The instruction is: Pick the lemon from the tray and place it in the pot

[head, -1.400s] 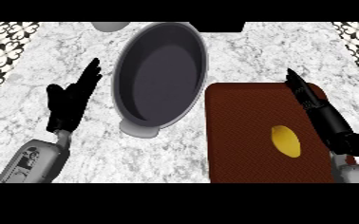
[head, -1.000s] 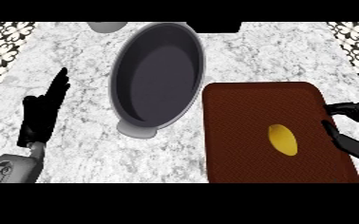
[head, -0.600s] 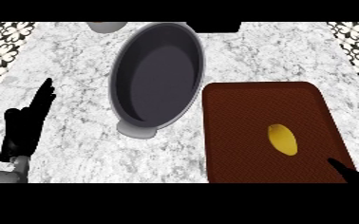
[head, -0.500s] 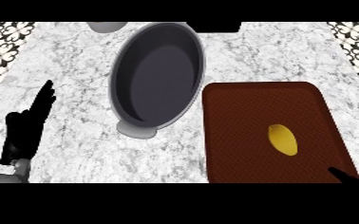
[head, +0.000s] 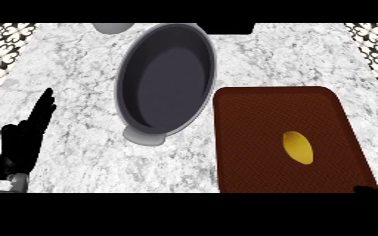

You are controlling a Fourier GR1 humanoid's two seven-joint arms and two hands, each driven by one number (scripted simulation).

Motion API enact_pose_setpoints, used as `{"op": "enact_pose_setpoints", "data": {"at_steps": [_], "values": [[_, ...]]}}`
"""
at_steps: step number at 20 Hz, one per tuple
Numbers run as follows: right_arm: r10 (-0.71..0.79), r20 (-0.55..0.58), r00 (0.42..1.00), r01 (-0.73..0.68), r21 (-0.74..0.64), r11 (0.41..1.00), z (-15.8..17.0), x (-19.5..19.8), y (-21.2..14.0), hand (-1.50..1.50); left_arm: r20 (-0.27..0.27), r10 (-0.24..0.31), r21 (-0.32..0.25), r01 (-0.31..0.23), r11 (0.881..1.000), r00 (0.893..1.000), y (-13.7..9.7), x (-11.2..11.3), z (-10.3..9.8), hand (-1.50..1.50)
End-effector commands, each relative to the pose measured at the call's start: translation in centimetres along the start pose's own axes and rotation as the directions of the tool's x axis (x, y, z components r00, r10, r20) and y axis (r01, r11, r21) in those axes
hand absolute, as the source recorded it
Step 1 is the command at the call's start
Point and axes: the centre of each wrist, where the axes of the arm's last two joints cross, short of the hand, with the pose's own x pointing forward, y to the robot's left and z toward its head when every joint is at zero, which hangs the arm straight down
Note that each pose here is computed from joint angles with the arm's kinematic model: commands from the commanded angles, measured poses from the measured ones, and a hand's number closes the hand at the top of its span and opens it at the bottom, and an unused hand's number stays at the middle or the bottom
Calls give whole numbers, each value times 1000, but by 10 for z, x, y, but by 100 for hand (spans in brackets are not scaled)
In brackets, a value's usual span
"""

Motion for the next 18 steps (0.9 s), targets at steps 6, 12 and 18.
{"op": "enact_pose_setpoints", "data": {"at_steps": [6,12,18], "values": [[304,-134,943,-231,392,890,-44,51,-3,-150,15,-15,-8,15,1000,1000,-3,-17,4,0],[338,-167,926,-199,544,815,-61,75,20,-150,15,-7,-12,7,1000,1000,9,2,2,0],[364,-165,917,-203,592,780,-75,94,36,-150,1,5,-10,-5,1000,1000,-16,6,-1,0]]}}
